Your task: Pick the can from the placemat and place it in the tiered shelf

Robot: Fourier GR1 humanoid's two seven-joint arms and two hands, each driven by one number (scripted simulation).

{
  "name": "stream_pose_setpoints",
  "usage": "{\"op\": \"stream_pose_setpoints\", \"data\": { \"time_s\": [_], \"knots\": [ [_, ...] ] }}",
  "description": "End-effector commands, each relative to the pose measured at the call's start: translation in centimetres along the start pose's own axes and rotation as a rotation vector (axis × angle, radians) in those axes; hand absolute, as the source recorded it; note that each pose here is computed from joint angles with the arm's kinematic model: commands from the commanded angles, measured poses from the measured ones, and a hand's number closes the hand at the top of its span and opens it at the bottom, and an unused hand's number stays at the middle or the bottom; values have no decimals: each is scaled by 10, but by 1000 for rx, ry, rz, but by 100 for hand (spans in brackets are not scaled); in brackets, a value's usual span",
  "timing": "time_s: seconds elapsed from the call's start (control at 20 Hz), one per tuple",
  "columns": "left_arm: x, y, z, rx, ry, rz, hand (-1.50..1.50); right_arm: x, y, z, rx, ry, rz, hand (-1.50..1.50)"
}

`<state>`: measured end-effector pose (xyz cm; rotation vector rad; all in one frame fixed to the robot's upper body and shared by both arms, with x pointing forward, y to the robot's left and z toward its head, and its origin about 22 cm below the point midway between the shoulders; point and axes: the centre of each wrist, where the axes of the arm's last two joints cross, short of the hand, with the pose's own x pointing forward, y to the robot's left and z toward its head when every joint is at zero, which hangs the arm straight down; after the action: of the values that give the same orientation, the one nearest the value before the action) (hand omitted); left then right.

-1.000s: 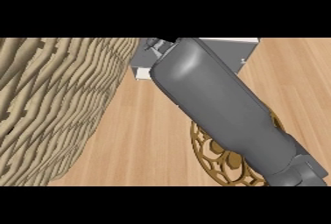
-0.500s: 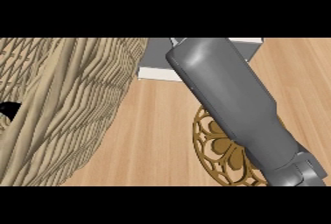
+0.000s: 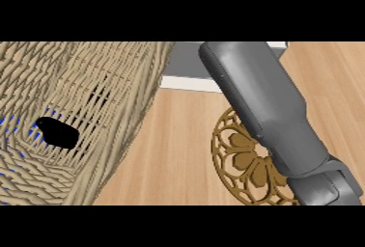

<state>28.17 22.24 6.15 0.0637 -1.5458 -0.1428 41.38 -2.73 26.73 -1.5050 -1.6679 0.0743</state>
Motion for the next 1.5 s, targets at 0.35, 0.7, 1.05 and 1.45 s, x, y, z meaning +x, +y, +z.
{"op": "stream_pose_setpoints", "data": {
  "time_s": [0.35, 0.7, 1.05, 1.45],
  "knots": [
    [-40, -9, 8, -66, -23, -92, 0, -2, 7, -4, -95, 236, 11, -150],
    [-27, -20, -4, -60, -39, -104, 0, -6, -3, -13, -74, 261, -146, -150],
    [-35, -14, 6, -36, -39, -107, 0, 7, -29, -23, -53, 245, -278, -150],
    [-34, 0, 4, -25, -26, -115, 0, 13, -77, -50, -281, 346, -522, -150]
  ]
}}
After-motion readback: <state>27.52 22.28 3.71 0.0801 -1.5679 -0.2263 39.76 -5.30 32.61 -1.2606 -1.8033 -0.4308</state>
